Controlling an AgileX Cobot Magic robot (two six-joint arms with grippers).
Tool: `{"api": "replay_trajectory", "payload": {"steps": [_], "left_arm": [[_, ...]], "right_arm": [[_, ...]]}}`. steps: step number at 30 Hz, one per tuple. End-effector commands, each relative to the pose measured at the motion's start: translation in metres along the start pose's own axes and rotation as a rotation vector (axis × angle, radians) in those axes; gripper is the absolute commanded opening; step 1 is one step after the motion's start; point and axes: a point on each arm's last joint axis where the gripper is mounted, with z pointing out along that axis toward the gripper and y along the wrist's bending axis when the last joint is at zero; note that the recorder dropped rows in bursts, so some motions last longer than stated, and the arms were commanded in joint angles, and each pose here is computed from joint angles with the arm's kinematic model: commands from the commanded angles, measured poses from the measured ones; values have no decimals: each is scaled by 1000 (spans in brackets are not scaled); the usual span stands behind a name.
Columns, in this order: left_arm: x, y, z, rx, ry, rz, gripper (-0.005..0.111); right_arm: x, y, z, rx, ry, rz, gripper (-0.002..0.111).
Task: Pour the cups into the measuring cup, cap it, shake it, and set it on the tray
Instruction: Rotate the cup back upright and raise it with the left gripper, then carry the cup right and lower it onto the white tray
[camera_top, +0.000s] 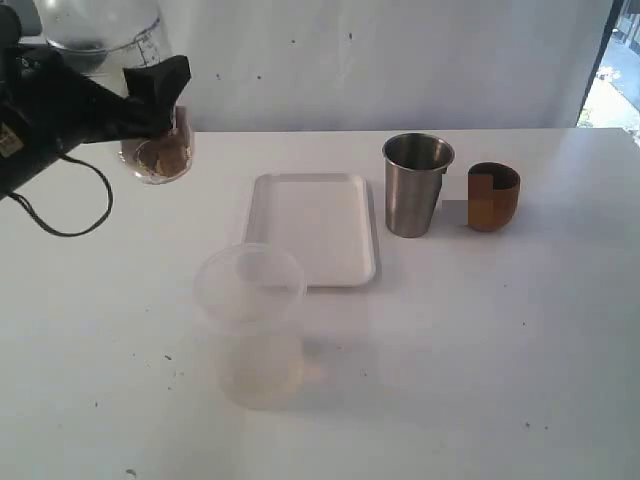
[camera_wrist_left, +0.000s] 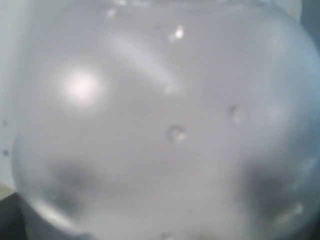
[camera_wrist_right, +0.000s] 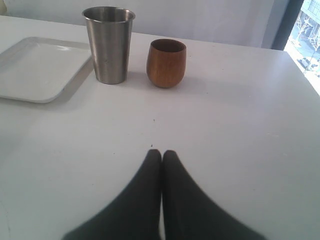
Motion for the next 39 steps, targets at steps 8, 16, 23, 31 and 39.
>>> {"api": "replay_trajectory", "payload": {"steps": [8, 16, 23, 31, 39], "left_arm": [[-7, -7, 20, 88, 164, -103, 0], [-4, 7, 34, 32, 113, -238, 0], [18, 14, 57, 58, 148, -136, 0], [35, 12, 108, 192, 109, -62, 0], [53, 5, 151, 346, 104, -86, 0]], "right_arm": [[1, 0, 0, 1, -6, 8, 0], [1, 0, 0, 1, -6, 8, 0], [1, 0, 0, 1, -6, 8, 0], [1, 0, 0, 1, -6, 8, 0], [1, 0, 0, 1, -6, 8, 0]]}}
